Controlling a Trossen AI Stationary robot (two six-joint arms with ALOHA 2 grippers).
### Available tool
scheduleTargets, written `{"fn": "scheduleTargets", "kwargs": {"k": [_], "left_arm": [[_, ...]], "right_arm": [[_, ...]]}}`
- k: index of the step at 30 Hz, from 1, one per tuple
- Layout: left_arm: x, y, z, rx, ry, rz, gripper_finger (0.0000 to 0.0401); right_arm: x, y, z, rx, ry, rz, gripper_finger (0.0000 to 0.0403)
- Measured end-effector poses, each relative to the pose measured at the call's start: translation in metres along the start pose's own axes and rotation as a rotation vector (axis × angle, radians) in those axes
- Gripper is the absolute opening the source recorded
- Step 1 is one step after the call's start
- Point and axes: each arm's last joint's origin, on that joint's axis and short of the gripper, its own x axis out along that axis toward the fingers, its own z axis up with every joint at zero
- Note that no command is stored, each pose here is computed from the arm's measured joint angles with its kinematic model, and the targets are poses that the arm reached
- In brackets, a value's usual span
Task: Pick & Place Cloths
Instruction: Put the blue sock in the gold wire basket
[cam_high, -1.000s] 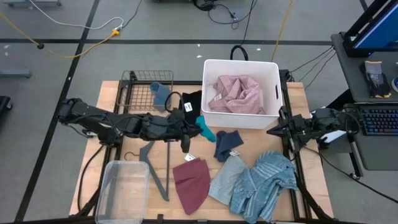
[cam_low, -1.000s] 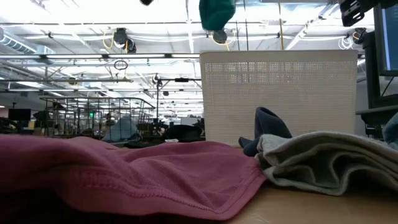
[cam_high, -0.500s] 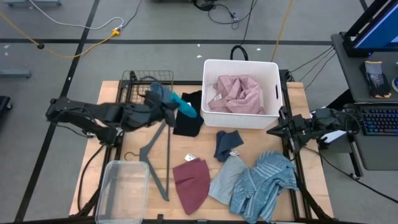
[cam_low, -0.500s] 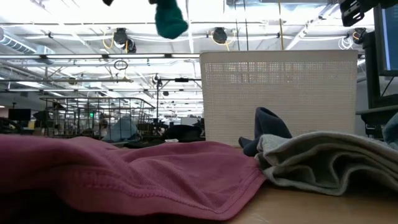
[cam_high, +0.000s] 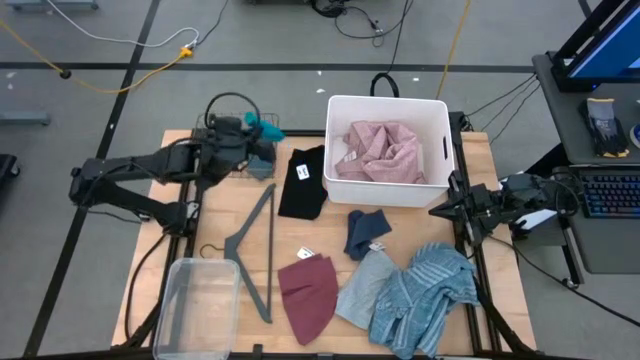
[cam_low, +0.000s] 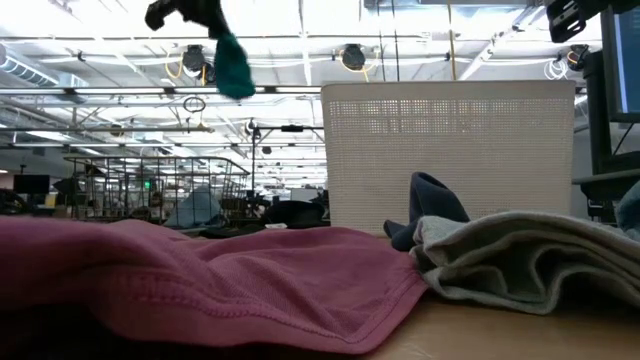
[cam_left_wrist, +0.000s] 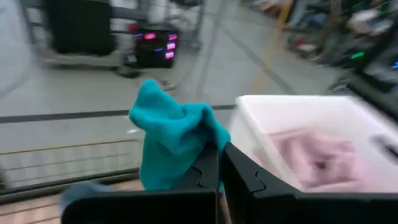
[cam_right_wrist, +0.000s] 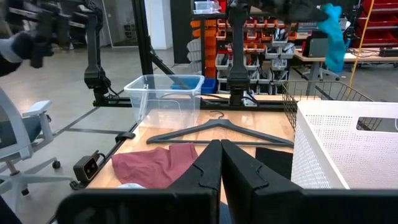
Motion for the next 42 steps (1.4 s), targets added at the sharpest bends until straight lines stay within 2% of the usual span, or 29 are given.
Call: {"fn": "scheduleTargets", "kwargs": {"k": [5, 10, 21, 30, 42], "left_arm": [[0.019, 0.020, 0.005, 0.027, 0.010, 0.145, 0.0000], [0.034, 0.044, 0.008, 0.058, 0.083, 0.263, 0.0000], [0.053, 0.081, 0.006, 0.037, 0.318, 0.392, 0.0000], [0.081, 0.092, -0.013, 0.016, 0.538, 0.504, 0.0000], [0.119, 0.096, -0.035, 0.027, 0.677, 0.577, 0.0000]], "right_arm": [[0.000, 0.000, 0.000, 0.000, 0.000, 0.000, 0.0004], [0.000, 0.000, 0.000, 0.000, 0.000, 0.000, 0.0004], [0.000, 0.000, 0.000, 0.000, 0.000, 0.000, 0.0004], [0.000, 0.000, 0.000, 0.000, 0.000, 0.000, 0.0004], [0.000, 0.000, 0.000, 0.000, 0.000, 0.000, 0.0004]]}}
